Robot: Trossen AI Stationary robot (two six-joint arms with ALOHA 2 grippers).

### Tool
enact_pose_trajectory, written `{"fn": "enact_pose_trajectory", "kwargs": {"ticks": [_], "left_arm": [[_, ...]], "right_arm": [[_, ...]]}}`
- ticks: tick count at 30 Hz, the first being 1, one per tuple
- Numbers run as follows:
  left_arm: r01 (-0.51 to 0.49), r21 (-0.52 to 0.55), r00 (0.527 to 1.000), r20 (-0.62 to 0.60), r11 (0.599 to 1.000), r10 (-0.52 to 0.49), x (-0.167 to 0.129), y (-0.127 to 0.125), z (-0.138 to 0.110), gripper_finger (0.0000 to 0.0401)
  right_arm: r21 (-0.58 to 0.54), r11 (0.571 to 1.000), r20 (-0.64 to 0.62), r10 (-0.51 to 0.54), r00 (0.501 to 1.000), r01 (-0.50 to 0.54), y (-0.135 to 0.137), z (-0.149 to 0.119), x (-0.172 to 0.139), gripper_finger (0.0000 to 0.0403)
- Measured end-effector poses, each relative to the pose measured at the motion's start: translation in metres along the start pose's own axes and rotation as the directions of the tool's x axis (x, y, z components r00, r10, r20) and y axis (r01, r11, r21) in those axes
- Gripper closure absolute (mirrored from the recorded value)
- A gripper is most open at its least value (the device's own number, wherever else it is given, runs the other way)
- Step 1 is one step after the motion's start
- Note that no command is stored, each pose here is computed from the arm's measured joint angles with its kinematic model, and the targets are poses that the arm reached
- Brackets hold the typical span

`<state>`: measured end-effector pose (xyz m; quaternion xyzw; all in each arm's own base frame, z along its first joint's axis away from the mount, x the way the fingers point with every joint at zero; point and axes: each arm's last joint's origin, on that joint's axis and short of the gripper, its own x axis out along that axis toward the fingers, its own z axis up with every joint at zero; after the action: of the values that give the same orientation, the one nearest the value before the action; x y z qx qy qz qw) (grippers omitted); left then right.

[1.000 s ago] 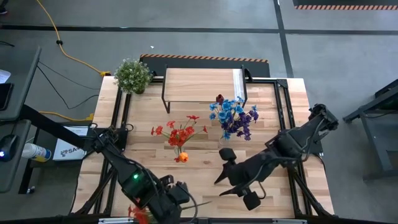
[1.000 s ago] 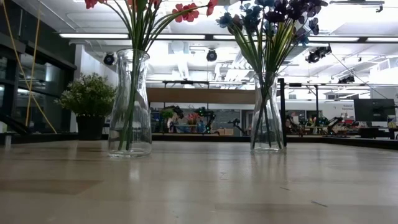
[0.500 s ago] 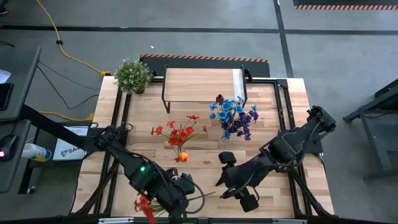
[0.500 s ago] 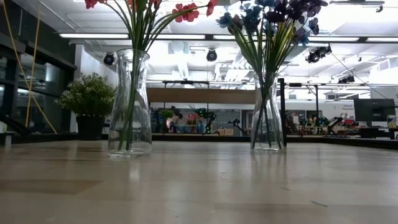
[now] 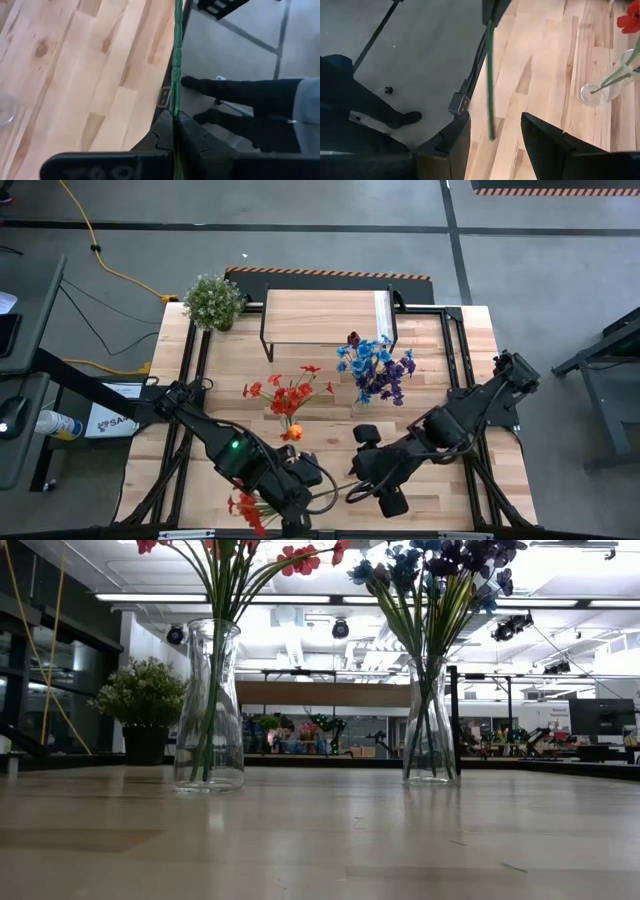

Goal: Pick and place flowers into a vace then onto a shelf
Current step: Put the red flower into the left transparent vase

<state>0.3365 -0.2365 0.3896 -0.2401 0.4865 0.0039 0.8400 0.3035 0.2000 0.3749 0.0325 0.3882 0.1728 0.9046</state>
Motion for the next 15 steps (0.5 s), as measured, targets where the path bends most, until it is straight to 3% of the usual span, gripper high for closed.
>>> {"fn": "enact_pose_trajectory", "kwargs": {"ticks": [15], "left_arm": [[-0.019, -0.019, 0.999, 0.034, 1.000, 0.019, 0.013, 0.003, 0.009, 0.0362]], "right_arm": [[-0.004, 1.000, 0.016, 0.011, 1.000, -0.011, -0.001, 0.003, 0.007, 0.0237]]}}
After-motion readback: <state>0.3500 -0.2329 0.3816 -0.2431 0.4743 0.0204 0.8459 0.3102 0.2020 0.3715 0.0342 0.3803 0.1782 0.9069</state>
